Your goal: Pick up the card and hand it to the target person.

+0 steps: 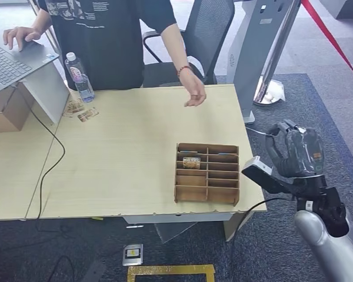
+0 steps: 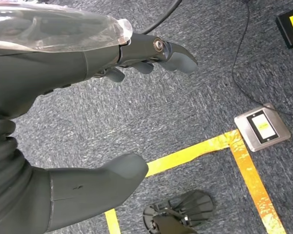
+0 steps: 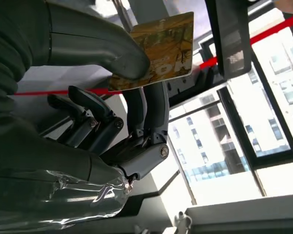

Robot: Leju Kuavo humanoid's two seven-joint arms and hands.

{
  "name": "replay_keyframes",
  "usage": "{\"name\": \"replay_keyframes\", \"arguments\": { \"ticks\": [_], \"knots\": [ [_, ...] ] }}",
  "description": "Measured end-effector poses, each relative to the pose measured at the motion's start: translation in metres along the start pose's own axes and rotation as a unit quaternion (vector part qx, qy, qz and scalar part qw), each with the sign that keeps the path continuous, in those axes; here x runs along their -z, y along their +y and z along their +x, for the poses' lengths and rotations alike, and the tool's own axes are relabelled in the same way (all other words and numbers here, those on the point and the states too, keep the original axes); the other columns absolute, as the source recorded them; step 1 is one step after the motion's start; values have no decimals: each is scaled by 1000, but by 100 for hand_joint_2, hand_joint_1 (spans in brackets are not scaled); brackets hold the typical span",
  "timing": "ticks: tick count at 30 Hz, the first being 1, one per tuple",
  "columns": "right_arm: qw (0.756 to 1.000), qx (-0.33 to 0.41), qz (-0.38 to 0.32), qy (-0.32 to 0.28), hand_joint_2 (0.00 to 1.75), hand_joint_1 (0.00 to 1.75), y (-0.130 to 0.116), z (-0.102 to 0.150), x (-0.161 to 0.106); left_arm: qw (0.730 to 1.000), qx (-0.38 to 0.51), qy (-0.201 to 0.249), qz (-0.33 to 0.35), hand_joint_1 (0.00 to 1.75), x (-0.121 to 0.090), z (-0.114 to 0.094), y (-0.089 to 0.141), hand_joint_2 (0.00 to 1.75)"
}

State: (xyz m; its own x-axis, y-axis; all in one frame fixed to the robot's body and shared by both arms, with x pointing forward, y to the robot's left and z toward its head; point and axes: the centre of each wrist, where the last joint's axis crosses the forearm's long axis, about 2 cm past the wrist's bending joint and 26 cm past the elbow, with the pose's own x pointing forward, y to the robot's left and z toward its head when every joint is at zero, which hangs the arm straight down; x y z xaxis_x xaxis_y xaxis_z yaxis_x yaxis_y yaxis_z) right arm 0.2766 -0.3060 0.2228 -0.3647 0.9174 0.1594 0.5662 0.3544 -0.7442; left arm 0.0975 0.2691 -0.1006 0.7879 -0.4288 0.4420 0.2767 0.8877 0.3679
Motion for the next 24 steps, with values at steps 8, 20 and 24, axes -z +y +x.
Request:
{"name": "replay_keyframes", "arguments": {
  "ticks": [8, 20, 24],
  "knots": [
    [994, -90, -23, 63, 175, 175, 9, -9, 47, 1000, 5, -5, -4, 0, 1, 6, -3, 175],
    [985, -144, 30, 89, 175, 175, 33, -3, 74, 1000, 9, -6, -8, 0, 1, 9, -5, 175],
    [986, -136, 45, 87, 175, 173, 38, 1, 76, 1000, 10, -5, -9, 0, 1, 10, -5, 175]
  ]
}}
